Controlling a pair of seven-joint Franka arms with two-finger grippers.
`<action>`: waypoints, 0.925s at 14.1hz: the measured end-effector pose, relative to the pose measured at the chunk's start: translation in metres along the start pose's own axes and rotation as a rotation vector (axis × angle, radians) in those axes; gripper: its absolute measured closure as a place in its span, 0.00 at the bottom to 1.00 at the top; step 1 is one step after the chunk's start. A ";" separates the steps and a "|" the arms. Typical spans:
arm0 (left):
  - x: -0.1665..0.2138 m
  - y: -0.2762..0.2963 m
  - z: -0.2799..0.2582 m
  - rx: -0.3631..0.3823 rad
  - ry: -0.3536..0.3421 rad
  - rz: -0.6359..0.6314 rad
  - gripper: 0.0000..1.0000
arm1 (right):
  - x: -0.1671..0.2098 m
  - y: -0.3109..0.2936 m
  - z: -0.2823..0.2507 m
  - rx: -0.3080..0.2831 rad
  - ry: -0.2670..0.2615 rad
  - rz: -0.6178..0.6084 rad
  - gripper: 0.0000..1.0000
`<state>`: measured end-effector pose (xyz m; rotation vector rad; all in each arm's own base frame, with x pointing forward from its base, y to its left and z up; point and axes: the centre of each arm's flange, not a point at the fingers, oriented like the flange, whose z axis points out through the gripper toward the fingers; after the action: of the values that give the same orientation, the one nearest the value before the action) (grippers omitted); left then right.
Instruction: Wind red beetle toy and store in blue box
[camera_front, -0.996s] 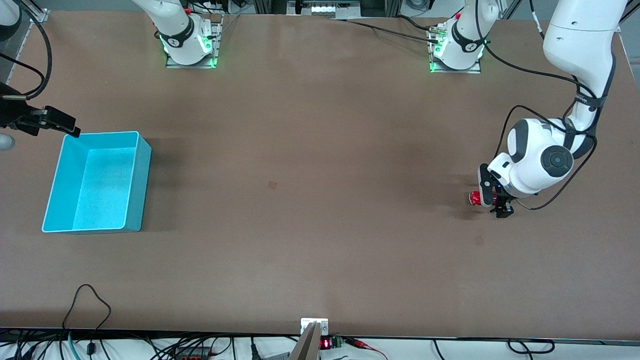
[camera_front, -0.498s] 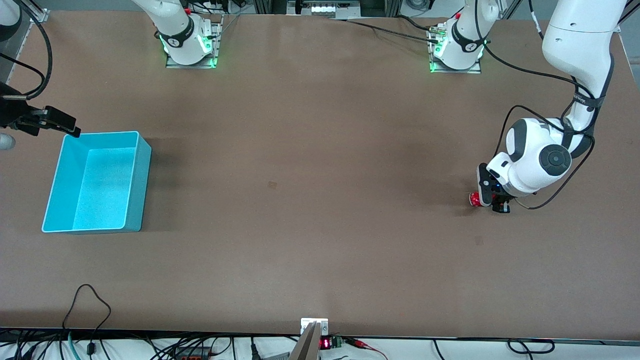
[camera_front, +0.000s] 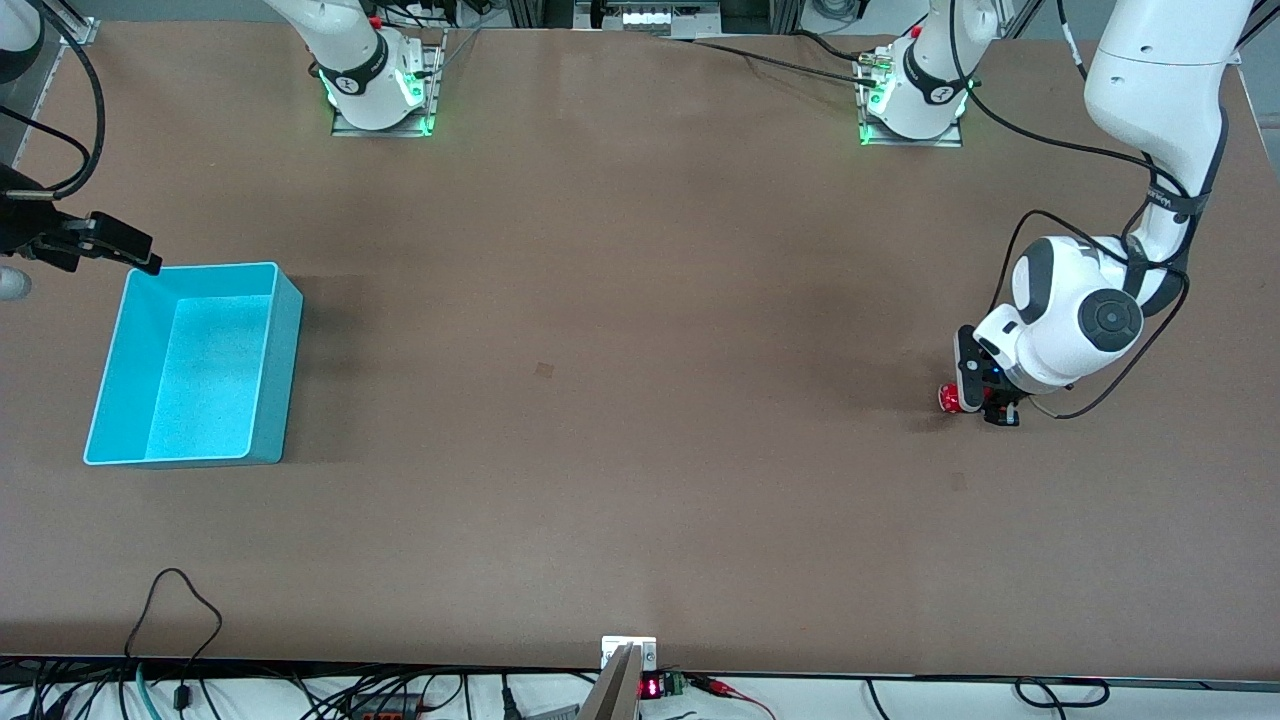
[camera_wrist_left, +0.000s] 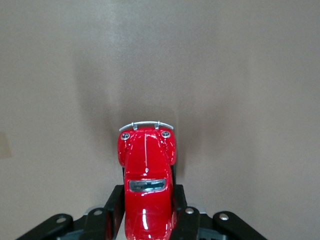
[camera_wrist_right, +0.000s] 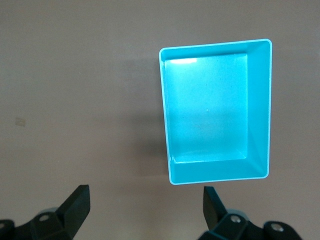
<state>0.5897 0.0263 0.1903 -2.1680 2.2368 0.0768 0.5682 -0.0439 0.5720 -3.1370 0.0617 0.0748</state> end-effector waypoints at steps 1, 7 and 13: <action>-0.004 0.000 0.000 0.000 0.000 0.002 0.56 | 0.000 0.000 0.000 0.000 0.000 0.000 0.00; -0.080 0.006 0.005 -0.001 0.001 -0.028 0.56 | 0.000 0.000 0.000 0.000 0.000 -0.001 0.00; -0.128 0.009 0.007 0.005 -0.001 -0.050 0.56 | 0.000 -0.001 0.000 0.000 -0.001 -0.002 0.00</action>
<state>0.5851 0.1544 0.1899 -2.2201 2.1781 0.0711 0.5683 -0.0427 0.5717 -3.1371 0.0585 0.0760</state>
